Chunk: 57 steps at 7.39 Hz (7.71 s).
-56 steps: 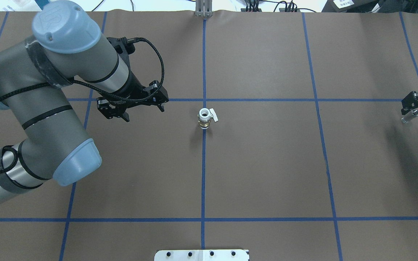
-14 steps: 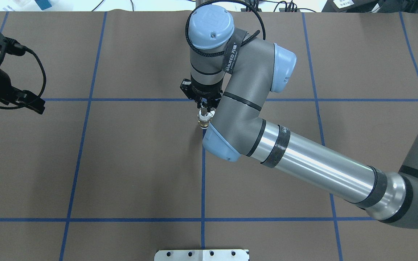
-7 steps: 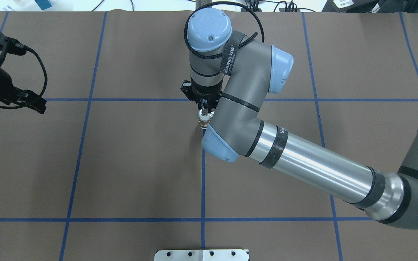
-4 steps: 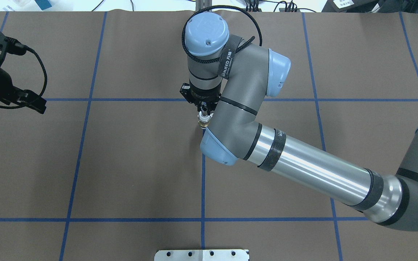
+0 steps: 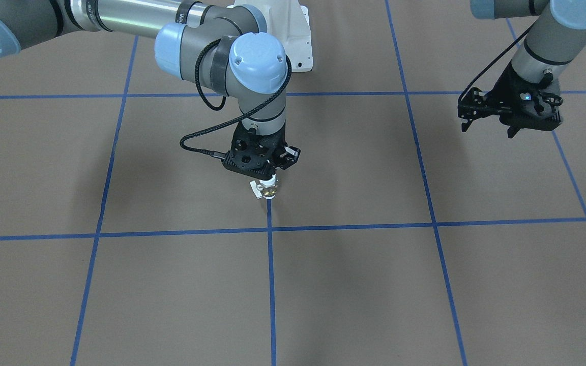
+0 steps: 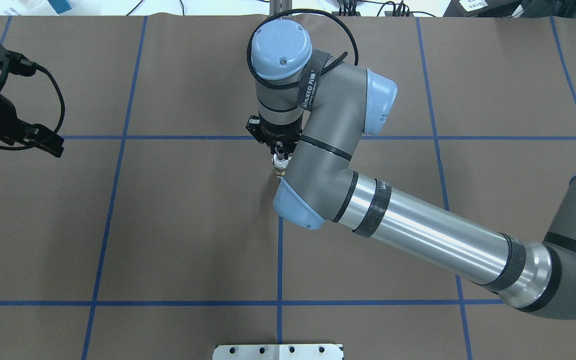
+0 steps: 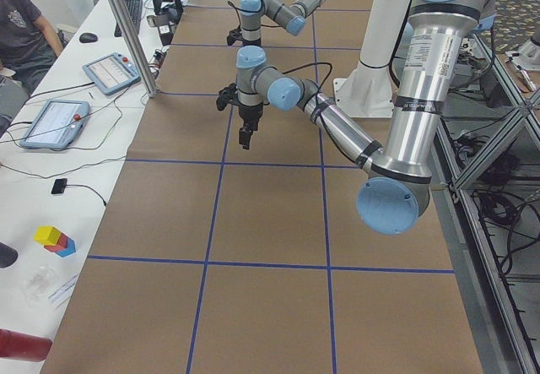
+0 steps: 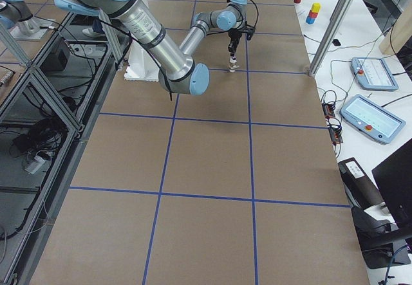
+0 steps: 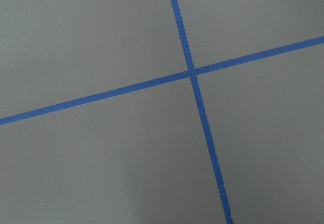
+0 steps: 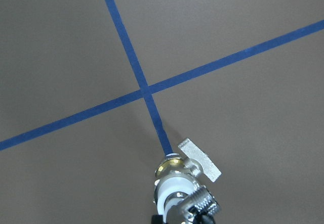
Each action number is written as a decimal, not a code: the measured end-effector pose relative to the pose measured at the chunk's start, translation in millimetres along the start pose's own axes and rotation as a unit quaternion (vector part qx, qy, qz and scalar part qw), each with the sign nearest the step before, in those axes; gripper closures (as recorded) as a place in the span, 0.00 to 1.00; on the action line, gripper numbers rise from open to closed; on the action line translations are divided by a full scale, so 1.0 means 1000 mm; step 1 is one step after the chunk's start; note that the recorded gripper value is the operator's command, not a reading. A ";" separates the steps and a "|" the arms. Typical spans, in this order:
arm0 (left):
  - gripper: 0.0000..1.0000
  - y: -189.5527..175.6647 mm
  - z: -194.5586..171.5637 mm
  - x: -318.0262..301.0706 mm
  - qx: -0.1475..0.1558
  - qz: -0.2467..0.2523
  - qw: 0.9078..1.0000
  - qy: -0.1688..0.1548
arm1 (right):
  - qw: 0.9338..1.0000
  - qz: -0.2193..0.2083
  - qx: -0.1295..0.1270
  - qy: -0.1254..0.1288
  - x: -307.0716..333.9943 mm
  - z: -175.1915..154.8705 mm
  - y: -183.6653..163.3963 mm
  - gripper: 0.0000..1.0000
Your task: Assemble PPR valve and pipe with both arms
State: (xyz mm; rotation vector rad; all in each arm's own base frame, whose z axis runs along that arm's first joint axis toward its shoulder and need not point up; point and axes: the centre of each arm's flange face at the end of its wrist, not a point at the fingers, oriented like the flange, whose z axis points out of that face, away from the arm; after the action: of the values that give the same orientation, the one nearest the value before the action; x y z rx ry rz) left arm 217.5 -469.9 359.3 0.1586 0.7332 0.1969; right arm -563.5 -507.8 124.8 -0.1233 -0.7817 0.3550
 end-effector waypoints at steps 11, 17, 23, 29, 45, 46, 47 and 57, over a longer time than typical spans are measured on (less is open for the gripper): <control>0.00 0.000 0.000 0.004 -0.003 -0.017 1.000 0.003 | 1.000 -0.001 0.005 0.006 -0.002 0.004 -0.005 0.01; 0.00 -0.002 -0.005 0.005 -0.001 -0.013 1.000 0.009 | 1.000 -0.014 0.016 -0.023 0.082 -0.046 -0.030 0.01; 0.00 0.014 -0.041 -0.070 0.005 0.022 0.999 0.040 | 0.988 -0.152 0.015 0.007 0.404 -0.092 -0.155 0.00; 0.00 0.023 -0.027 -0.175 -0.013 0.035 0.999 0.018 | 0.976 -0.219 -0.001 0.007 0.613 -0.120 -0.195 0.01; 0.00 0.027 -0.044 -0.215 -0.019 -0.023 0.999 0.035 | 0.976 -0.217 0.001 0.017 0.644 -0.120 -0.208 0.00; 0.00 0.027 -0.047 -0.214 -0.016 -0.021 0.999 0.034 | 0.975 -0.220 0.001 0.017 0.644 -0.120 -0.208 0.01; 0.00 0.027 -0.051 -0.212 -0.012 -0.019 0.999 0.034 | 0.975 -0.222 0.001 0.016 0.644 -0.120 -0.209 0.01; 0.00 0.036 -0.060 -0.211 -0.005 -0.020 0.999 0.033 | 0.975 -0.223 0.000 0.009 0.640 -0.121 -0.209 0.01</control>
State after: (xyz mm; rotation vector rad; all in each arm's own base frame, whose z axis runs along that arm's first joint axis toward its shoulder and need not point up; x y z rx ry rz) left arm 18.9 -479.4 459.6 0.1277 0.8003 0.1693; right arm -3.0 -471.7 515.9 0.0508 -0.7672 -0.0711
